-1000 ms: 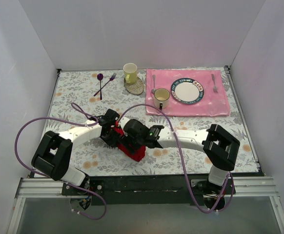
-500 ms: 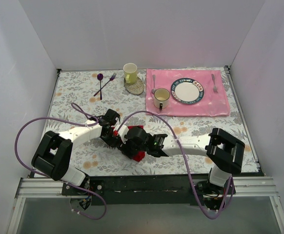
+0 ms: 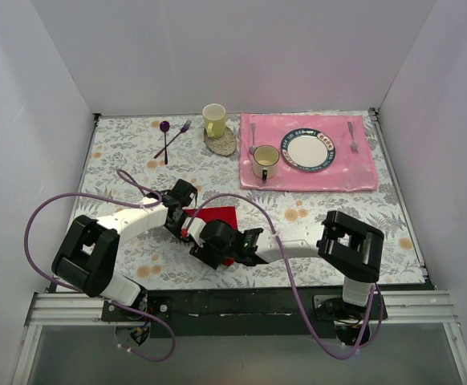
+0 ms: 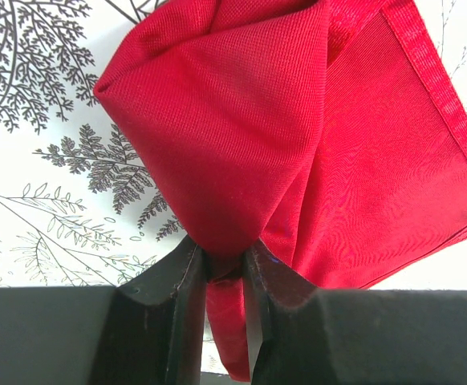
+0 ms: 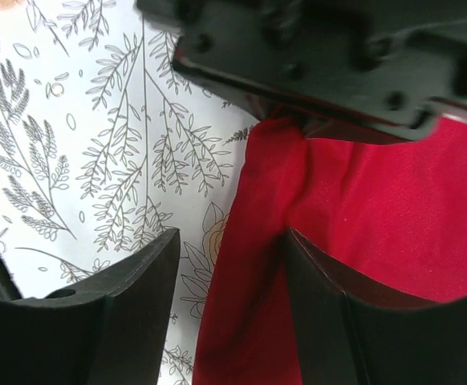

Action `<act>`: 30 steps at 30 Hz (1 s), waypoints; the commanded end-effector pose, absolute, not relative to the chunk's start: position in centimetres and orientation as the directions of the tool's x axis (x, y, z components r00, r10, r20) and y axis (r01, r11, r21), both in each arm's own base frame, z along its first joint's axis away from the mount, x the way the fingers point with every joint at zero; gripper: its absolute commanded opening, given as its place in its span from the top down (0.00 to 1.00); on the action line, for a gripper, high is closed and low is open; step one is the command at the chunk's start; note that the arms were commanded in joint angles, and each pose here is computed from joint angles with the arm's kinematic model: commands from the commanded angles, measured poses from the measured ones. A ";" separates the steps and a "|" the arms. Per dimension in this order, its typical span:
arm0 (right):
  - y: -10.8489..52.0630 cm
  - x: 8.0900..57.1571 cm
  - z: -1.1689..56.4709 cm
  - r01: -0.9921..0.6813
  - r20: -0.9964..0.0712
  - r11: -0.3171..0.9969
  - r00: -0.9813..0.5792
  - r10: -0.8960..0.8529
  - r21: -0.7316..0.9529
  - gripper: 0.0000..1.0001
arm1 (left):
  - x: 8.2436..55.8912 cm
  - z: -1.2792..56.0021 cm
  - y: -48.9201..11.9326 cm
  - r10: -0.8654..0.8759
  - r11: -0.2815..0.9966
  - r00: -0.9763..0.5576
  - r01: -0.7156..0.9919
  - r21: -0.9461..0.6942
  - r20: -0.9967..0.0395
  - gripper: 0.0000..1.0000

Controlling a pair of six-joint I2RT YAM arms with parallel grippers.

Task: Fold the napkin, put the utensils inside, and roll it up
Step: Roll the napkin with the utensil

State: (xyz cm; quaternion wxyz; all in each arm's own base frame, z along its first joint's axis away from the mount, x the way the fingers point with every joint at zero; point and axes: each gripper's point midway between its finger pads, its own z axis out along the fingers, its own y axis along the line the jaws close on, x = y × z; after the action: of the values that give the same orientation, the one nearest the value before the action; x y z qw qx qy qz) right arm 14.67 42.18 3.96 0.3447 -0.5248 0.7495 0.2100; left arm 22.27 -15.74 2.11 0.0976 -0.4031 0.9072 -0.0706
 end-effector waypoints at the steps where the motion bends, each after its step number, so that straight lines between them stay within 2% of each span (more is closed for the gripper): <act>1: 41.5 15.2 1.8 -0.911 -0.685 0.371 -0.155 -0.711 -0.179 0.40 | 21.2 2.4 -15.3 -0.743 0.668 -0.659 -0.723 -0.178 -0.112 1.00; 5: 40.3 15.8 0.3 -0.880 -0.657 0.420 -0.184 -0.732 -0.221 0.48 | 21.1 2.7 -15.5 -0.756 0.651 -0.646 -0.724 -0.228 -0.106 1.00; 6: 40.3 15.8 0.1 -0.871 -0.663 0.446 -0.209 -0.719 -0.208 0.58 | 21.2 2.9 -15.4 -0.761 0.644 -0.640 -0.727 -0.238 -0.108 1.00; 12: 40.1 15.2 -0.7 -0.876 -0.683 0.459 -0.245 -0.688 -0.149 0.79 | 21.4 3.6 -15.1 -0.761 0.644 -0.636 -0.716 -0.271 -0.129 1.00; 13: 40.3 14.9 -0.7 -0.883 -0.687 0.452 -0.250 -0.682 -0.127 0.80 | 21.5 4.2 -15.1 -0.761 0.642 -0.634 -0.706 -0.298 -0.137 0.94; 15: 40.9 14.3 -0.5 -0.906 -0.703 0.420 -0.259 -0.662 -0.062 0.84 | 22.0 4.7 -14.7 -0.765 0.638 -0.622 -0.695 -0.332 -0.166 0.76; 16: 41.1 14.2 -0.3 -0.908 -0.711 0.419 -0.276 -0.647 -0.029 0.85 | 22.1 5.0 -14.5 -0.766 0.636 -0.619 -0.689 -0.347 -0.175 0.58; 17: 41.2 14.2 -0.2 -0.911 -0.715 0.413 -0.285 -0.639 -0.005 0.86 | 22.5 5.9 -14.3 -0.768 0.632 -0.611 -0.674 -0.382 -0.192 0.49; 19: 41.7 13.9 0.0 -0.920 -0.719 0.383 -0.320 -0.617 0.081 0.87 | 23.1 6.7 -13.7 -0.774 0.626 -0.593 -0.667 -0.405 -0.221 0.36; 22: 42.2 13.5 -0.4 -0.918 -0.691 0.331 -0.384 -0.613 0.218 0.88 | 23.9 8.2 -12.9 -0.775 0.626 -0.574 -0.644 -0.439 -0.264 0.23; 23: 42.3 13.5 -0.2 -0.904 -0.678 0.322 -0.425 -0.600 0.281 0.89 | 24.1 8.6 -12.5 -0.774 0.628 -0.570 -0.639 -0.444 -0.275 0.22; 28: 42.5 13.6 0.0 -0.823 -0.605 0.284 -0.558 -0.569 0.493 0.89 | 23.9 9.0 -12.4 -0.770 0.632 -0.575 -0.622 -0.463 -0.277 0.21; 30: 42.0 13.8 -0.3 -0.737 -0.521 0.285 -0.649 -0.555 0.613 0.90 | 23.8 9.0 -12.7 -0.765 0.634 -0.585 -0.609 -0.476 -0.271 0.22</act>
State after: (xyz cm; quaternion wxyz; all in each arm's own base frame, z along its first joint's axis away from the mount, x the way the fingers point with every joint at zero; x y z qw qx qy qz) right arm 16.95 44.50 3.40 0.2801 -0.4522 0.7567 0.3802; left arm 23.33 -12.25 7.49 0.2079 -0.4106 0.8771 -0.1376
